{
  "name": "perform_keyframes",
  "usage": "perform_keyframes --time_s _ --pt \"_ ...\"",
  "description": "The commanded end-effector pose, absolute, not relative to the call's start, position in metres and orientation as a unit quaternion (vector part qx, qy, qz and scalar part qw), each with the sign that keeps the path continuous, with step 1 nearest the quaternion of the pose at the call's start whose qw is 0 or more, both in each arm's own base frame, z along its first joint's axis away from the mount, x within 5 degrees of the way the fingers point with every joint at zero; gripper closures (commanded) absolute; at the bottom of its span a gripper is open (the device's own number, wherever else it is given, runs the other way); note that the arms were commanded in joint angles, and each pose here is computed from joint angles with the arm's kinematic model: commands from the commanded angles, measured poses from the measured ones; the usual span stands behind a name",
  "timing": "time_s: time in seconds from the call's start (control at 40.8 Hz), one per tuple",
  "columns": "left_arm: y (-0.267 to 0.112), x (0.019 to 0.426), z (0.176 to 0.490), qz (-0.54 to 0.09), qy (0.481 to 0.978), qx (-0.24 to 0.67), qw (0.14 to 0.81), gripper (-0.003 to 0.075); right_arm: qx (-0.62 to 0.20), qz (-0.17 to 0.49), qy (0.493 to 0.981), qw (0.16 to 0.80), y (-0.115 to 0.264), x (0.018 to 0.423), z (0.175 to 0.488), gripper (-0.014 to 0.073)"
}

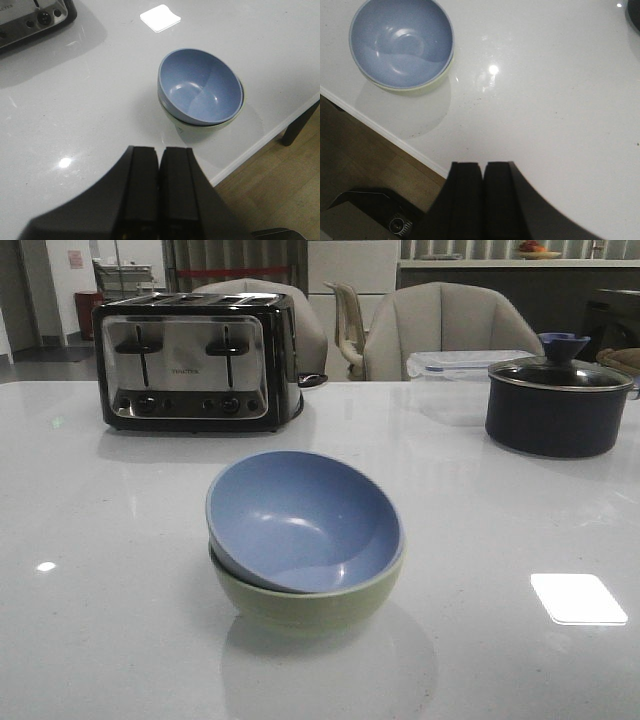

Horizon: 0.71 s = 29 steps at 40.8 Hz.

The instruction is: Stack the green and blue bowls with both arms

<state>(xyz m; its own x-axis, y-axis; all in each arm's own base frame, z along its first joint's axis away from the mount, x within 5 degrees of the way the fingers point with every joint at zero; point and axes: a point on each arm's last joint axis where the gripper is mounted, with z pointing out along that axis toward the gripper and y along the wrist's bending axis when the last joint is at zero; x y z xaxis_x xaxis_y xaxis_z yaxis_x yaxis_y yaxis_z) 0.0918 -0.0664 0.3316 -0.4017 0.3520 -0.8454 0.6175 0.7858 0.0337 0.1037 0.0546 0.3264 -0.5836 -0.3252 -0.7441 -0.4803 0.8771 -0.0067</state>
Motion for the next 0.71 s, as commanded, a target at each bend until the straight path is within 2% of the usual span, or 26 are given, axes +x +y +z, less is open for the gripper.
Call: perform_keyframes --time_s 0.0,0.22,0.49,0.686 --pt "-0.068 0.093 0.347 -0.158 0.799 0.286 0.505 0.0620 -0.223 0.102 0.867 0.434 0.055 0.106 0.339 0.0561" --pt "-0.049 0.077 0.344 -0.145 0.784 0.252 0.548 0.0619 -0.223 0.101 0.867 0.433 0.055 0.106 0.339 0.0561" --pt "-0.014 0.056 0.285 -0.059 0.750 0.106 0.650 0.0619 -0.223 0.101 0.867 0.434 0.055 0.106 0.339 0.0561" --pt "-0.008 0.048 0.245 -0.050 0.720 0.040 0.691 0.0619 -0.223 0.101 0.867 0.434 0.055 0.106 0.339 0.0561"
